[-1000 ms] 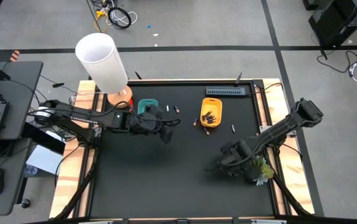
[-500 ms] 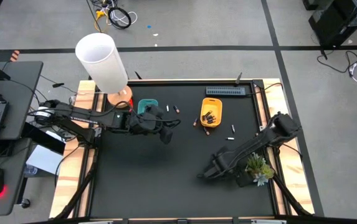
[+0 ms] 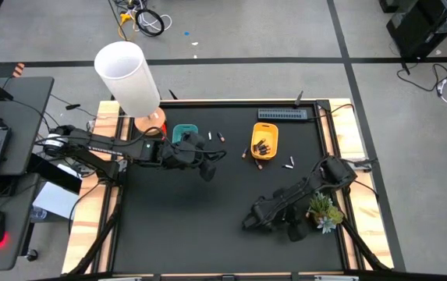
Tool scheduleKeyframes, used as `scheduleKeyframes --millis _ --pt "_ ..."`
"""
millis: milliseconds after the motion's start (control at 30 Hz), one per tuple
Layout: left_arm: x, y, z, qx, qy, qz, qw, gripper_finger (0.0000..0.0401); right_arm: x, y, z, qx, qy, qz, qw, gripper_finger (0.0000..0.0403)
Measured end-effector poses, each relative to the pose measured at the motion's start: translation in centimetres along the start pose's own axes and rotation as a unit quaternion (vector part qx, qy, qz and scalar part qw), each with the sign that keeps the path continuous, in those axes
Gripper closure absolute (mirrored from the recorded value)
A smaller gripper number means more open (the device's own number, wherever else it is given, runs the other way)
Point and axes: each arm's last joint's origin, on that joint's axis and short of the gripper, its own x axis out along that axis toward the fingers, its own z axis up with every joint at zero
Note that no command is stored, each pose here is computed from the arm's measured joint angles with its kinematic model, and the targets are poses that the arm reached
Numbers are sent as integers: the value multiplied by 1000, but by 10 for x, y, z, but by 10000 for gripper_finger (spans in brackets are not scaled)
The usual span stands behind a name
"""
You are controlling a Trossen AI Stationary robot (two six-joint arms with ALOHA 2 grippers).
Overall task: Sort batteries
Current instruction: Put the black battery into the yellow bin
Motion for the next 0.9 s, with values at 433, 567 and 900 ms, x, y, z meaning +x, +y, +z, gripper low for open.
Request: scheduleKeyframes --millis 433,567,900 --pt "0 0 0 41 6 -8 999 310 22 -6 18 35 46 -26 998 121" --pt "0 0 0 61 6 -8 998 310 26 -1 18 30 48 -20 998 121" --pt "0 0 0 77 6 -9 997 310 55 -10 12 48 85 -18 995 124"
